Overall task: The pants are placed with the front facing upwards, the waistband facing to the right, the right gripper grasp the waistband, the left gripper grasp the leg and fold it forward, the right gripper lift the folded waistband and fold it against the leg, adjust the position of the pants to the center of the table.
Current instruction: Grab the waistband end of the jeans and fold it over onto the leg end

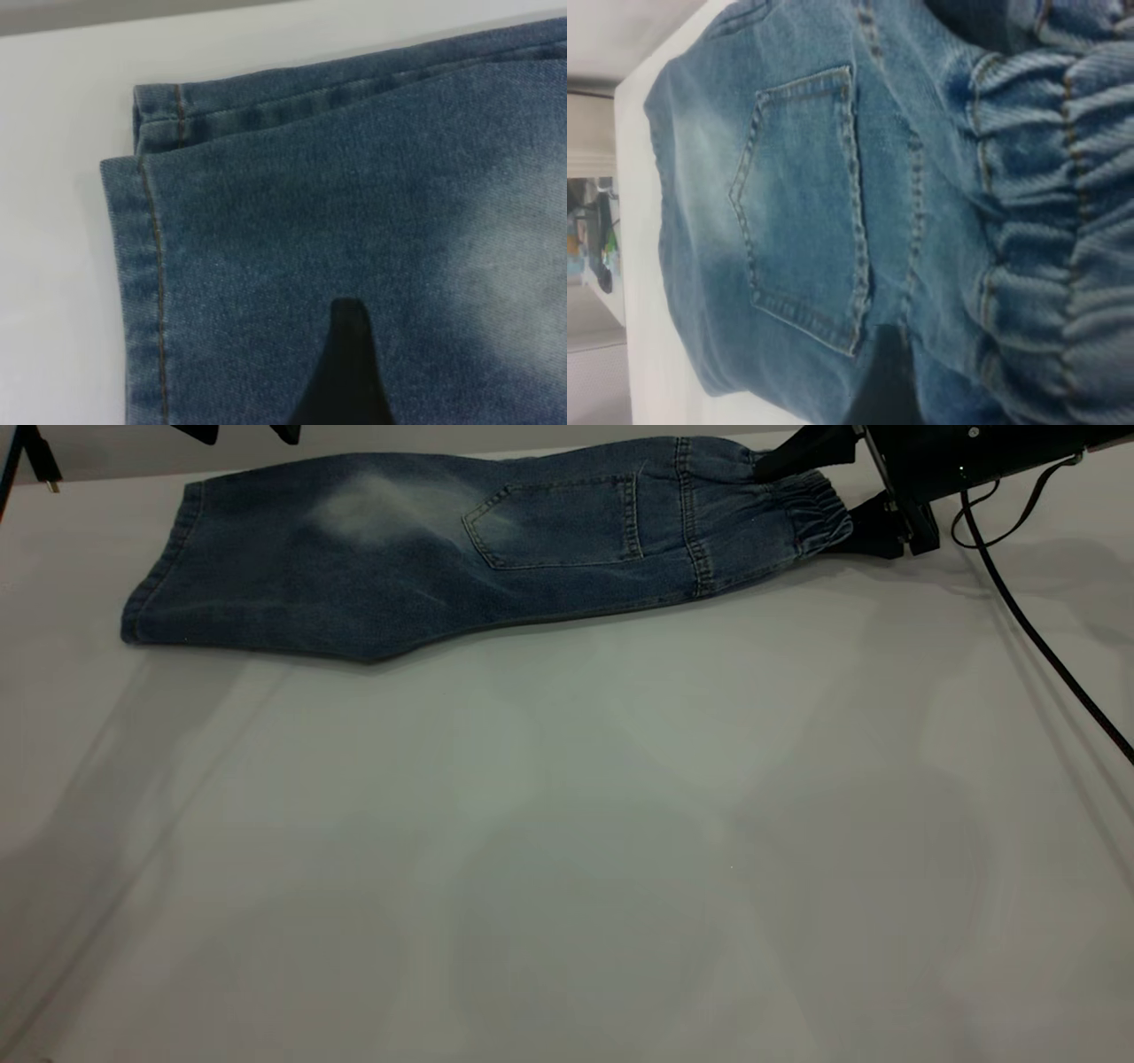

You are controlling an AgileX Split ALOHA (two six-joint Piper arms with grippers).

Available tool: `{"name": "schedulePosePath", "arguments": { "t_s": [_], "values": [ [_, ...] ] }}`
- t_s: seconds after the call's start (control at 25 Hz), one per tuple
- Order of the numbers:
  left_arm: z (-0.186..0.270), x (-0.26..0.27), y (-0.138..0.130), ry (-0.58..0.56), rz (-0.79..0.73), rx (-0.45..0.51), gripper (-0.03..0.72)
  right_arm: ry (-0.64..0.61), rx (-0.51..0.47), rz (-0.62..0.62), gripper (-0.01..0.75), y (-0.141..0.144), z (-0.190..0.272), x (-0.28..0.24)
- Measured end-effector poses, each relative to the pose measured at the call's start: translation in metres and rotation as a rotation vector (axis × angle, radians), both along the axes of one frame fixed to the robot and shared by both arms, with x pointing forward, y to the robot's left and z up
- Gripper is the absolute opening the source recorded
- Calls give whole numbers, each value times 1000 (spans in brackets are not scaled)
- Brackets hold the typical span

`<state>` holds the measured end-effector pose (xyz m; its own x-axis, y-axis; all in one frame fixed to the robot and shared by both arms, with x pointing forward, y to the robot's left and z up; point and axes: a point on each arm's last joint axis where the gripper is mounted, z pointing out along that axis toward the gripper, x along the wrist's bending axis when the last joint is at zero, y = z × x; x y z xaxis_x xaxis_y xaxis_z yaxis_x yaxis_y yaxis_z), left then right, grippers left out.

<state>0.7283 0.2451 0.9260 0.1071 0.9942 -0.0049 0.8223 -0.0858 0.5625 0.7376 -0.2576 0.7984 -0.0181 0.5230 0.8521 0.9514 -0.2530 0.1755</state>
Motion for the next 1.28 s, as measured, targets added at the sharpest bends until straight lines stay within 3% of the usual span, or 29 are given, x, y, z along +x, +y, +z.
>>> {"name": "schedulePosePath", "arguments": {
  "t_s": [0.16, 0.48, 0.56, 0.84, 1.08, 1.28],
  "values": [
    [0, 0, 0, 0, 0, 0, 538, 0, -9, 2, 480, 0, -1, 0],
    [0, 0, 0, 0, 0, 0, 538, -39, 1, 48, 139, 1, 4, 1],
    [0, 0, 0, 1, 0, 0, 538, -57, 16, 68, 85, 2, 11, 3],
    [1, -1, -8, 13, -54, 26, 538, -68, -29, 122, 76, 1, 28, 6],
    [19, 5, -44, 9, -154, 47, 538, -93, -60, 147, 76, 2, 44, 6],
    [14, 10, -70, 83, -222, 65, 538, -114, -122, 195, 76, 12, 54, 4]
  ]
}}
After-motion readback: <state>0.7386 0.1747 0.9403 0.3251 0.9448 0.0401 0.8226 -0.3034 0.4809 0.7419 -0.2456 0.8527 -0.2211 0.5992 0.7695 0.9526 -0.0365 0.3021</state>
